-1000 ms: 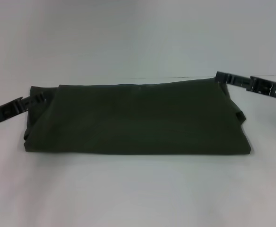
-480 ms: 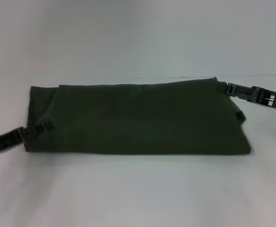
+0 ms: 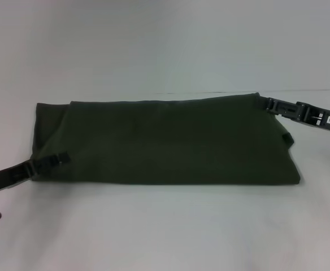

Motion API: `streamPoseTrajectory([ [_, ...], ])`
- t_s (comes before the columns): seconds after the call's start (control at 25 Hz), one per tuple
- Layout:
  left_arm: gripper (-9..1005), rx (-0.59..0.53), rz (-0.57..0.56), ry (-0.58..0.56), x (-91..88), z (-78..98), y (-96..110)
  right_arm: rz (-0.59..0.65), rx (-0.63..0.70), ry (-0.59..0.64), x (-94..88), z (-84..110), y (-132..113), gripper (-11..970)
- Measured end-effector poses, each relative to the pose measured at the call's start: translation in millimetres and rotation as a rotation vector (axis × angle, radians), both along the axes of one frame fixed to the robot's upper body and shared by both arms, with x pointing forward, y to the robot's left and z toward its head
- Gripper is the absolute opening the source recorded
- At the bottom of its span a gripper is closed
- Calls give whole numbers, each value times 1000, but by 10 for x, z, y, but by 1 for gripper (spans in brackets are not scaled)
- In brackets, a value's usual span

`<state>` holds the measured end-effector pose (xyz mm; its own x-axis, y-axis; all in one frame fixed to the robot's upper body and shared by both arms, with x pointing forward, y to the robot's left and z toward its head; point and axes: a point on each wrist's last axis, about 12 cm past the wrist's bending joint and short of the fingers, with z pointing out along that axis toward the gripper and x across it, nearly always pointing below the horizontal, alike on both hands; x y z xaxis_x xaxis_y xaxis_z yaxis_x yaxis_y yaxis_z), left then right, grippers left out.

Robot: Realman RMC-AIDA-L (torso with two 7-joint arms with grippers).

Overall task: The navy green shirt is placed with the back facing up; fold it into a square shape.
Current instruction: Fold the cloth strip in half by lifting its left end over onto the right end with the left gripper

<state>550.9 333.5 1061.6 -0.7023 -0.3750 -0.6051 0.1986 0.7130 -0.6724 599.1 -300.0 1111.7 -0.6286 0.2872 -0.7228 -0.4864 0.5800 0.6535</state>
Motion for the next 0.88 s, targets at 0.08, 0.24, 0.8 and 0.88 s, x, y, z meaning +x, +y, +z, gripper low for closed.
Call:
streamPoseTrajectory([
  [0.08,830,-3,-11,-5,19,-2,-43,-8,-2,3,6,-12,4,915],
  [0.24,830,-1,-36,-26,91,20,-149,-11,-3,3,15,-10,11,915],
  [0.8,830,109,44,5,131,-138,-59,-24,-9,4,30,-21,13,915],
  [0.88,830,118,53,7,123,-141,-22,-23,-9,5,29,-21,16,915],
])
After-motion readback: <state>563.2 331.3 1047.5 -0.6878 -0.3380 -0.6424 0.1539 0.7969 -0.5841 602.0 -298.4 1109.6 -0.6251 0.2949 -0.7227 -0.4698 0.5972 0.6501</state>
